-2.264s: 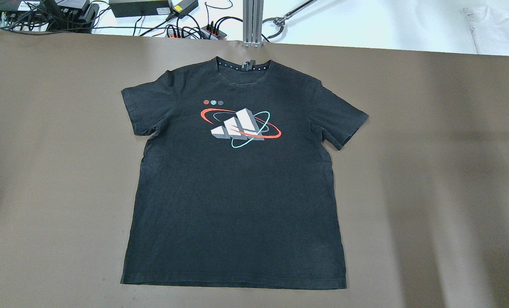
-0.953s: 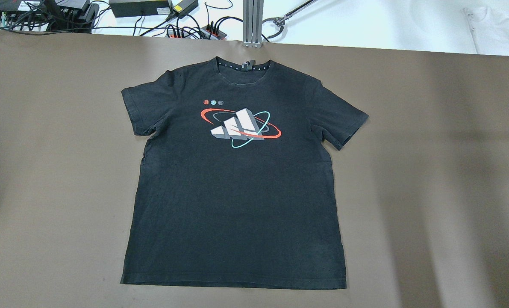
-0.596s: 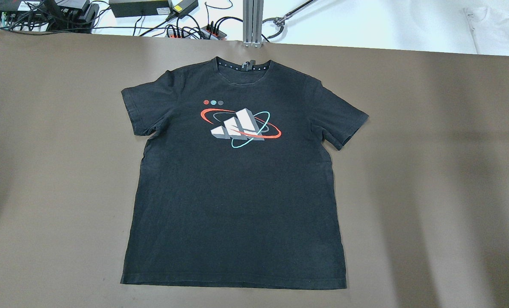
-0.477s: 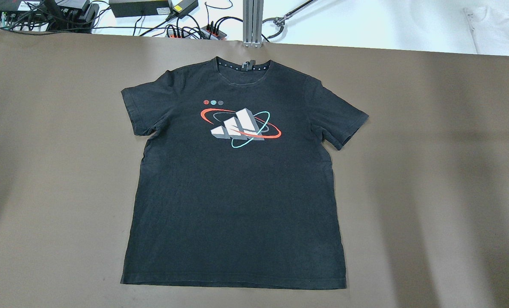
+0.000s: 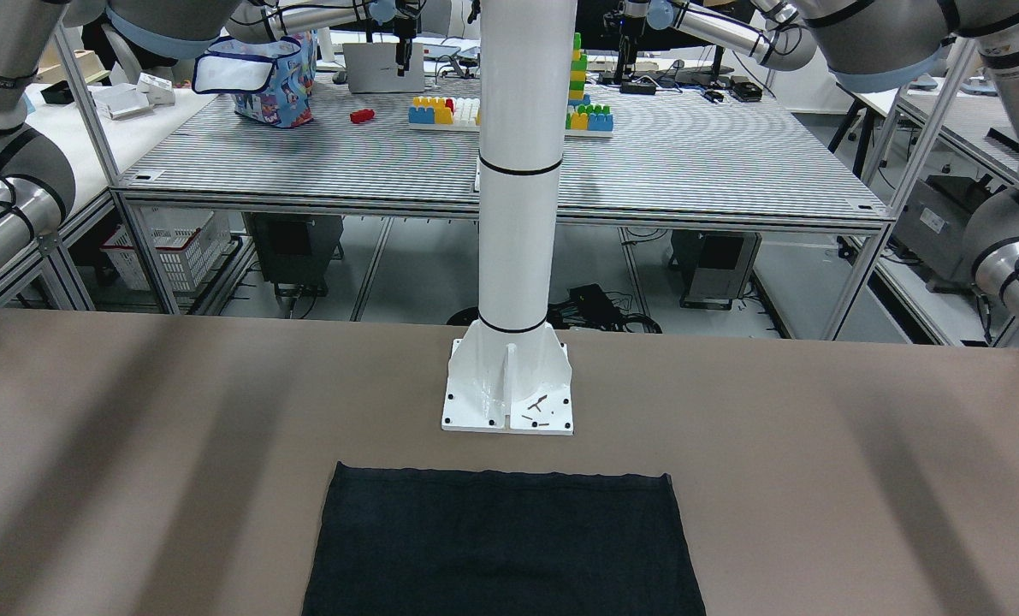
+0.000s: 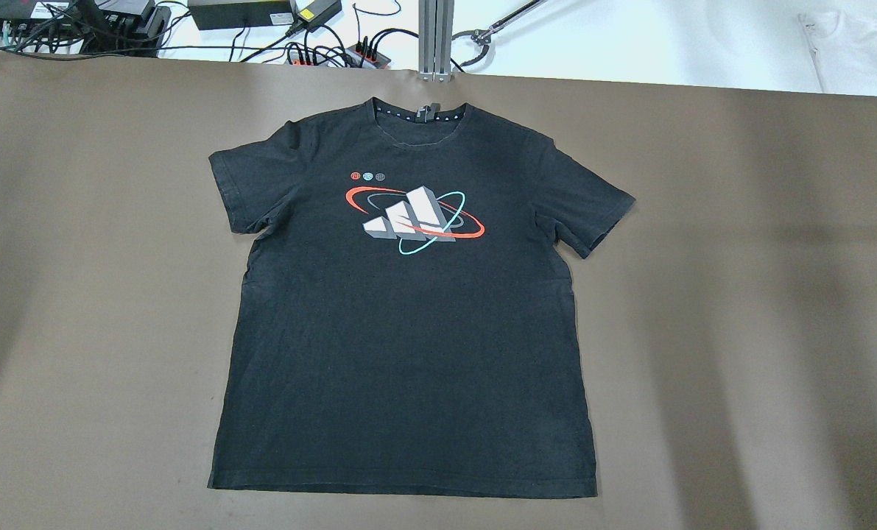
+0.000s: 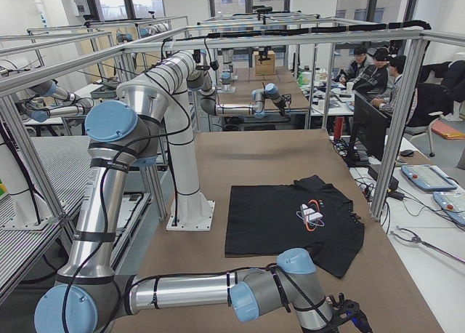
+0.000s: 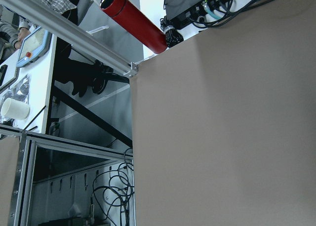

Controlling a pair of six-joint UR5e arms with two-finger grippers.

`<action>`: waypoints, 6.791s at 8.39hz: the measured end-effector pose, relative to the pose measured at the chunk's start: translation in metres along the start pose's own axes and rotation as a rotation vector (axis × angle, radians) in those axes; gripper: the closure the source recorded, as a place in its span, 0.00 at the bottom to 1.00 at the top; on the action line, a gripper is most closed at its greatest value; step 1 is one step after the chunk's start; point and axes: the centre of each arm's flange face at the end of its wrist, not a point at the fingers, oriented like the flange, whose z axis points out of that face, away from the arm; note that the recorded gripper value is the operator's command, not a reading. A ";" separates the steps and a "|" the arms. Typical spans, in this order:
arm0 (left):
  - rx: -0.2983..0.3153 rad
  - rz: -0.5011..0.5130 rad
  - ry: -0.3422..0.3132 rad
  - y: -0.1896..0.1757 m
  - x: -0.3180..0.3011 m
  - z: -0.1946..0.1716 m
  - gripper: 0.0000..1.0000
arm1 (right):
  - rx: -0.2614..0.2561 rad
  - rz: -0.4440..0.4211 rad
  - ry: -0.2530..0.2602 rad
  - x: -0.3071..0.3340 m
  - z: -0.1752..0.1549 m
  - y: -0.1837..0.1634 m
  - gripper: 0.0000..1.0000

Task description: Fold clothes

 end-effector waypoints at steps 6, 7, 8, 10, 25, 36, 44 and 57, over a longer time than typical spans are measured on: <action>0.107 0.132 0.124 -0.070 0.092 0.005 0.00 | 0.094 -0.130 -0.118 -0.118 -0.009 -0.078 0.06; 0.105 0.149 0.151 -0.088 0.115 0.011 0.00 | 0.096 -0.122 -0.139 -0.144 -0.006 -0.095 0.06; 0.096 0.140 0.186 -0.102 0.140 0.016 0.00 | 0.090 -0.098 -0.165 -0.175 -0.002 -0.110 0.06; 0.088 0.092 0.273 -0.133 0.204 0.014 0.00 | 0.084 -0.035 -0.232 -0.253 -0.004 -0.136 0.06; -0.031 -0.137 0.567 -0.214 0.484 0.044 0.47 | 0.075 0.037 -0.355 -0.388 -0.034 -0.151 0.06; -0.018 -0.150 0.562 -0.223 0.454 0.046 0.60 | 0.082 0.035 -0.358 -0.389 -0.036 -0.151 0.06; 0.005 -0.157 0.582 -0.230 0.453 0.032 1.00 | 0.080 0.034 -0.358 -0.390 -0.035 -0.150 0.06; 0.037 -0.463 0.637 -0.231 0.649 -0.110 0.25 | 0.071 0.027 -0.366 -0.401 -0.034 -0.145 0.06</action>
